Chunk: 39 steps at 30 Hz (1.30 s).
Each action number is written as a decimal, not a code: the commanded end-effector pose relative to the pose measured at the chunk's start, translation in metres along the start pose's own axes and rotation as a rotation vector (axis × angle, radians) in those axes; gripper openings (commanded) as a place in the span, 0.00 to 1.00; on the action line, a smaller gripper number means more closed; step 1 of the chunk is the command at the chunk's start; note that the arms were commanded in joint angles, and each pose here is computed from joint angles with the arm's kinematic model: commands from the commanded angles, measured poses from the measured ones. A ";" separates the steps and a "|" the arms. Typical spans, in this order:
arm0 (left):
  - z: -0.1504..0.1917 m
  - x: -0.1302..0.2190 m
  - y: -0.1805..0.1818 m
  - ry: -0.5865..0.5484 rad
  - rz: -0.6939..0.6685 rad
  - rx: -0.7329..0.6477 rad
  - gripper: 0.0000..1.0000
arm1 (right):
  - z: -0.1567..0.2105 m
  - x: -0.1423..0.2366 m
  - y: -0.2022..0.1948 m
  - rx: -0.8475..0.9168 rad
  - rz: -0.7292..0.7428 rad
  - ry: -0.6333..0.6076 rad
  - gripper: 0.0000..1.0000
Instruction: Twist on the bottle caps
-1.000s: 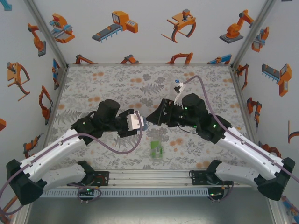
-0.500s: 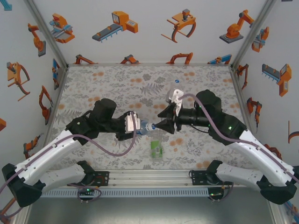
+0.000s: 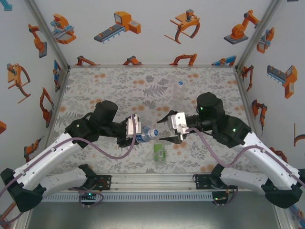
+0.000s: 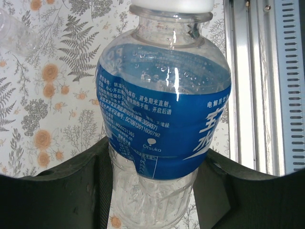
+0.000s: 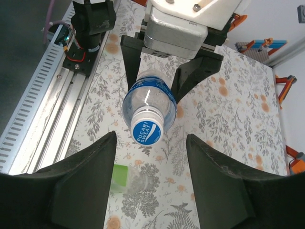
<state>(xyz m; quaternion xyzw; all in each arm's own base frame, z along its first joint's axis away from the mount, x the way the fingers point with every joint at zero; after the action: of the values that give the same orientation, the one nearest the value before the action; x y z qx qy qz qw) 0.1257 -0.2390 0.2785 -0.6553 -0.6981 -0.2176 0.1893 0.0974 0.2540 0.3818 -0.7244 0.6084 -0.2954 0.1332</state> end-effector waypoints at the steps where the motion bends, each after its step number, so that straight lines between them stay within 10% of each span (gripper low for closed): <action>1: -0.012 0.006 -0.006 -0.032 0.036 0.010 0.00 | -0.004 -0.003 0.004 0.042 -0.039 -0.052 0.54; 18: -0.012 0.006 -0.007 -0.036 0.047 0.017 0.00 | 0.009 -0.019 0.007 0.013 -0.077 -0.037 0.43; 27: -0.012 0.005 -0.005 -0.030 0.040 0.018 0.00 | 0.013 -0.022 0.007 -0.048 -0.081 -0.023 0.22; 32: -0.015 0.005 0.001 -0.041 -0.001 0.017 0.00 | 0.030 -0.027 -0.002 -0.350 0.024 0.030 0.00; 39: -0.018 0.000 0.016 -0.080 -0.097 -0.010 0.00 | 0.083 -0.024 -0.025 -1.187 0.443 0.055 0.00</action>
<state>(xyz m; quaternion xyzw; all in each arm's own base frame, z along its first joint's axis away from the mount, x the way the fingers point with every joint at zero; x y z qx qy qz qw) 0.1335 -0.2344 0.2664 -0.6241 -0.7149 -0.2252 0.2206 0.1346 0.2716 0.3414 -0.6566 0.7429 -0.0713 -0.1090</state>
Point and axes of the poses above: each hand's point on the last joint's axis, 136 mm out from that joint toward the fingers, its own x axis back along the fingers, its own y axis along the line the jaws close on, z = x × y, the point moved 4 cm from there along x, back along the fingers, and after that the axes turned 10 degrees about x, right-handed, at the moved point
